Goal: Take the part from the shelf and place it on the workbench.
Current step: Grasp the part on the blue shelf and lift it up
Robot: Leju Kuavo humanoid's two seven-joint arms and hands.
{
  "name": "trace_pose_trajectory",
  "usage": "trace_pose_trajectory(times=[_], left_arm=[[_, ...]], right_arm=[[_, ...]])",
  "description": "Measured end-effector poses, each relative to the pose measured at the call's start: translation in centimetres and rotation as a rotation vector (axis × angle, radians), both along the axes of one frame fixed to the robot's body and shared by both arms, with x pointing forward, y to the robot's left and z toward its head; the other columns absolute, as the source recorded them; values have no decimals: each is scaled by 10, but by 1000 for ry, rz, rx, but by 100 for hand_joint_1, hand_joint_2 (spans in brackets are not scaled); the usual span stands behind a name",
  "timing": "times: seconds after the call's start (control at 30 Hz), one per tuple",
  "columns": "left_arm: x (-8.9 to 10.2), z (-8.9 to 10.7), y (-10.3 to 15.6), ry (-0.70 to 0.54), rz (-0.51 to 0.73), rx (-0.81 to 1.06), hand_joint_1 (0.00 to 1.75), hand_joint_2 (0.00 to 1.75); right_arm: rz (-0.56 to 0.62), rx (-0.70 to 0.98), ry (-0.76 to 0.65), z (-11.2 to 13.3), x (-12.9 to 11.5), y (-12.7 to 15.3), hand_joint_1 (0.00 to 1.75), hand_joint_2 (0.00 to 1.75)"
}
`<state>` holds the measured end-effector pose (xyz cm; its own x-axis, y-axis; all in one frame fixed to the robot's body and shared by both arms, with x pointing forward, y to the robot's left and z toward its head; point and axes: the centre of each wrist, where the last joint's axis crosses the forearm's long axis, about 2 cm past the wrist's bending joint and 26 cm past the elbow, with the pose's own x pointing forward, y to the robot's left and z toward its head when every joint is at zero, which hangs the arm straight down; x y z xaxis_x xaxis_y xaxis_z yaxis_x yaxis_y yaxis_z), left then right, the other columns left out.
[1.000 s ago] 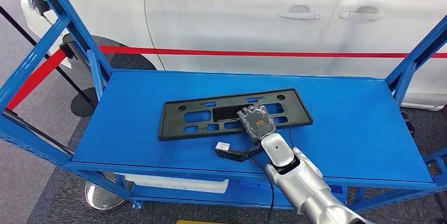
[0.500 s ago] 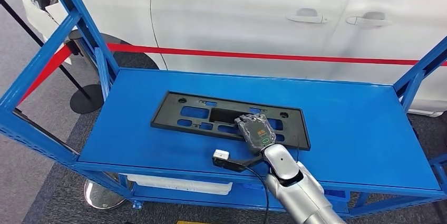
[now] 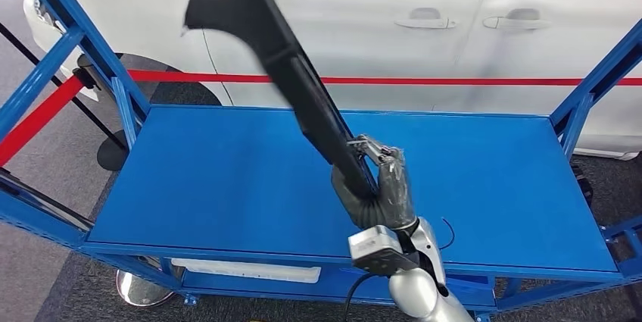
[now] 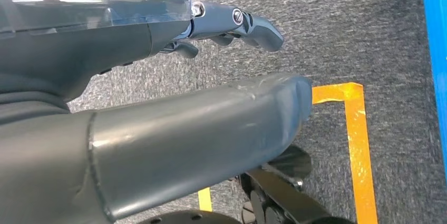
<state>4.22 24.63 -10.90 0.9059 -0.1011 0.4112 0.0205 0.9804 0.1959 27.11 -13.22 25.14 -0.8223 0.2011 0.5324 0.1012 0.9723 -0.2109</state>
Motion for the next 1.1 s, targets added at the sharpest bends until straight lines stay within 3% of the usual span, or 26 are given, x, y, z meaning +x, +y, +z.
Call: trace_pose_trajectory(times=[0.07,0.27,0.43,0.73,1.1], left_arm=[[0,0,0,-1,2,5,0,175],[2,0,0,-10,10,13,0,175],[1,0,0,-2,52,27,0,175],[1,0,-1,20,78,26,0,175],[1,1,-2,24,80,24,0,175]], right_arm=[[48,93,-16,6,-10,-5,175,175],[126,233,-27,11,-31,-17,175,175],[183,338,52,-8,-47,-27,175,175],[236,367,163,-48,-80,-33,175,175],[243,398,222,-65,-100,-31,175,175]])
